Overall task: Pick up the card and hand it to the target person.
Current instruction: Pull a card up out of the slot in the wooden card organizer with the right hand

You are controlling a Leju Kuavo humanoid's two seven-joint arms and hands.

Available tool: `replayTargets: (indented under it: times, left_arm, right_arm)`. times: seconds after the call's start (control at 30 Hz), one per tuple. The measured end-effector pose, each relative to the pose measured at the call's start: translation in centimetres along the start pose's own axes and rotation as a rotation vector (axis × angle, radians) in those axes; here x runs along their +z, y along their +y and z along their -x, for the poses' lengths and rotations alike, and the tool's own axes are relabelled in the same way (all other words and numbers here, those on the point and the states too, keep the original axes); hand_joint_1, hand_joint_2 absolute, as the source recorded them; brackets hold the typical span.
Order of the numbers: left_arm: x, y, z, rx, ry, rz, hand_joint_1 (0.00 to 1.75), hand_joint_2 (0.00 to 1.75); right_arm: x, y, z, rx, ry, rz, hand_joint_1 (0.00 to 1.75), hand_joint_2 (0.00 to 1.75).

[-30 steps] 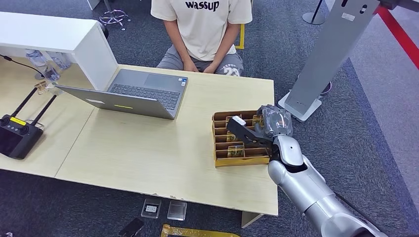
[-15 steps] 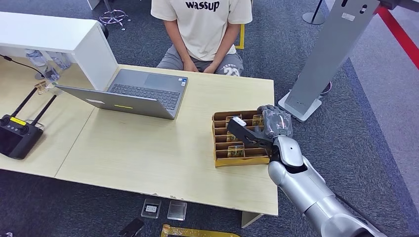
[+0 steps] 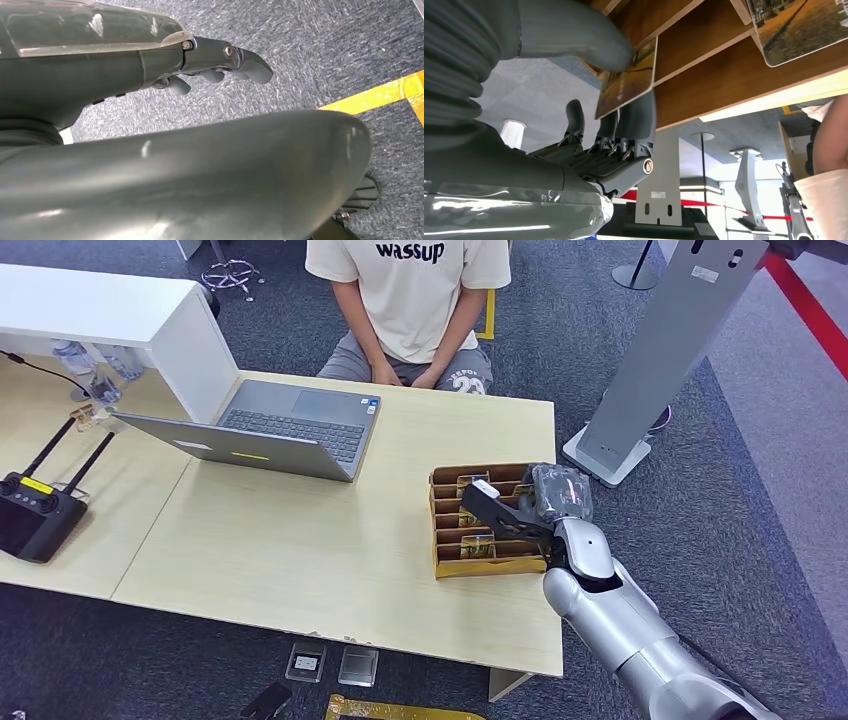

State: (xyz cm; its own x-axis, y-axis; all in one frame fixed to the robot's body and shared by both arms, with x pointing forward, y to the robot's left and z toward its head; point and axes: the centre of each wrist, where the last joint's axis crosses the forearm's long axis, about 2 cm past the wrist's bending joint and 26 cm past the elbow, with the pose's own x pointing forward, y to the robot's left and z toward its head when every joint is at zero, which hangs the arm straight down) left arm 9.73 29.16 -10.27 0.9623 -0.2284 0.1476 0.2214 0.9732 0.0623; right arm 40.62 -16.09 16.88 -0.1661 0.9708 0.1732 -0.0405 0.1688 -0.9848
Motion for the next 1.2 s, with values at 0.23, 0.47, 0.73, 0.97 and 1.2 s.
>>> replayTargets:
  times: [0.23,0.47,0.73,0.97,1.2]
  left_arm:
    - [0.0,0.0,0.0,-0.005,-0.010,0.009,0.00,0.00]
    - [0.0,0.0,-0.1,-0.012,-0.029,0.017,0.00,1.75]
    - [0.0,0.0,0.3,0.009,-0.019,0.007,0.00,1.75]
    - [-0.1,-0.1,1.6,0.049,-0.006,0.001,0.00,1.75]
    - [0.0,-0.6,1.1,0.034,-0.005,0.006,0.00,1.75]
  right_arm:
    - [0.1,-0.1,0.1,-0.005,-0.005,0.008,1.32,1.75]
    - [0.1,-0.3,0.1,-0.008,-0.003,0.014,1.41,1.75]
    - [0.2,-2.3,-0.3,-0.078,-0.028,0.078,1.45,1.75]
    - [3.4,-8.8,-1.1,-0.238,-0.127,0.414,1.45,1.75]
    - [6.9,-11.0,-3.0,-0.247,-0.294,0.677,1.45,1.75]
